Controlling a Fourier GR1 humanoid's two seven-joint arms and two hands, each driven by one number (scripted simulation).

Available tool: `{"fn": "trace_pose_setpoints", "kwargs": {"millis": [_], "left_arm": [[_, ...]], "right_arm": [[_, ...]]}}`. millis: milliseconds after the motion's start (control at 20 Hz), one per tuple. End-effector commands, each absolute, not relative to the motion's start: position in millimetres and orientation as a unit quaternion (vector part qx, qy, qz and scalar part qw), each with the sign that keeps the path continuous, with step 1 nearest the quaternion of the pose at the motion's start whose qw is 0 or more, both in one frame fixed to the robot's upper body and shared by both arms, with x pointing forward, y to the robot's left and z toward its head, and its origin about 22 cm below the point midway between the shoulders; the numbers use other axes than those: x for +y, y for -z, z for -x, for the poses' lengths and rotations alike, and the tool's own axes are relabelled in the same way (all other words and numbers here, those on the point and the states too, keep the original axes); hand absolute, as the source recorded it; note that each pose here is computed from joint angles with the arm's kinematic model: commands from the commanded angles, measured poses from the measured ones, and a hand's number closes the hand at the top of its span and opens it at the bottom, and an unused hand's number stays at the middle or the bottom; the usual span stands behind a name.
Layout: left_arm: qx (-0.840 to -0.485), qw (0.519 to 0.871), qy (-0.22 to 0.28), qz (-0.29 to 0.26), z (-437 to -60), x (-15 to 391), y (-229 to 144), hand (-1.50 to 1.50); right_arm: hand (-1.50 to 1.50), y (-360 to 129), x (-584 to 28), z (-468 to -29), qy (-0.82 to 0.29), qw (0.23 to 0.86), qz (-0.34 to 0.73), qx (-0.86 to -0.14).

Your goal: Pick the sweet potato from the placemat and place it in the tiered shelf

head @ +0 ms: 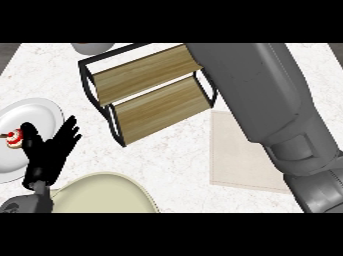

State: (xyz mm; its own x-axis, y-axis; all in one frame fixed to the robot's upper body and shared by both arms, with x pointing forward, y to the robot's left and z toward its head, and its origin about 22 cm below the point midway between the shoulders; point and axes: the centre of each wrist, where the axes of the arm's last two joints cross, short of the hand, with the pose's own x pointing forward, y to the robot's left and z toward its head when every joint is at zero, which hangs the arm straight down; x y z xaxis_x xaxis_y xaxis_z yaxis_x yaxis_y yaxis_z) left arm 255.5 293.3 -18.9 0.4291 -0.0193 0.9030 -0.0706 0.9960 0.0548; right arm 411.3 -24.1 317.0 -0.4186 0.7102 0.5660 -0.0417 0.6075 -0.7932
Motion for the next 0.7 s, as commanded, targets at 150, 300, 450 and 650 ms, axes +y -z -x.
{"fn": "trace_pose_setpoints", "kwargs": {"millis": [150,300,450,650], "left_arm": [[-0.527,0.849,-0.014,-0.039,-258.1,293.8,23.0,0.00],[-0.533,0.845,-0.018,-0.033,-247.9,281.6,16.1,0.00],[-0.527,0.848,-0.020,-0.043,-253.1,284.4,21.8,0.00],[-0.528,0.848,-0.013,-0.033,-246.3,291.9,26.9,0.00]], "right_arm": [[-1.50,-313.1,-36.4,-417.3,-0.271,0.550,0.170,-0.771],[-1.50,-316.4,-29.9,-417.0,-0.223,0.570,0.128,-0.780],[-1.50,-338.7,-46.8,-418.2,-0.194,0.585,0.080,-0.784],[-1.50,-338.8,-53.4,-418.6,-0.126,0.603,0.023,-0.787]]}}
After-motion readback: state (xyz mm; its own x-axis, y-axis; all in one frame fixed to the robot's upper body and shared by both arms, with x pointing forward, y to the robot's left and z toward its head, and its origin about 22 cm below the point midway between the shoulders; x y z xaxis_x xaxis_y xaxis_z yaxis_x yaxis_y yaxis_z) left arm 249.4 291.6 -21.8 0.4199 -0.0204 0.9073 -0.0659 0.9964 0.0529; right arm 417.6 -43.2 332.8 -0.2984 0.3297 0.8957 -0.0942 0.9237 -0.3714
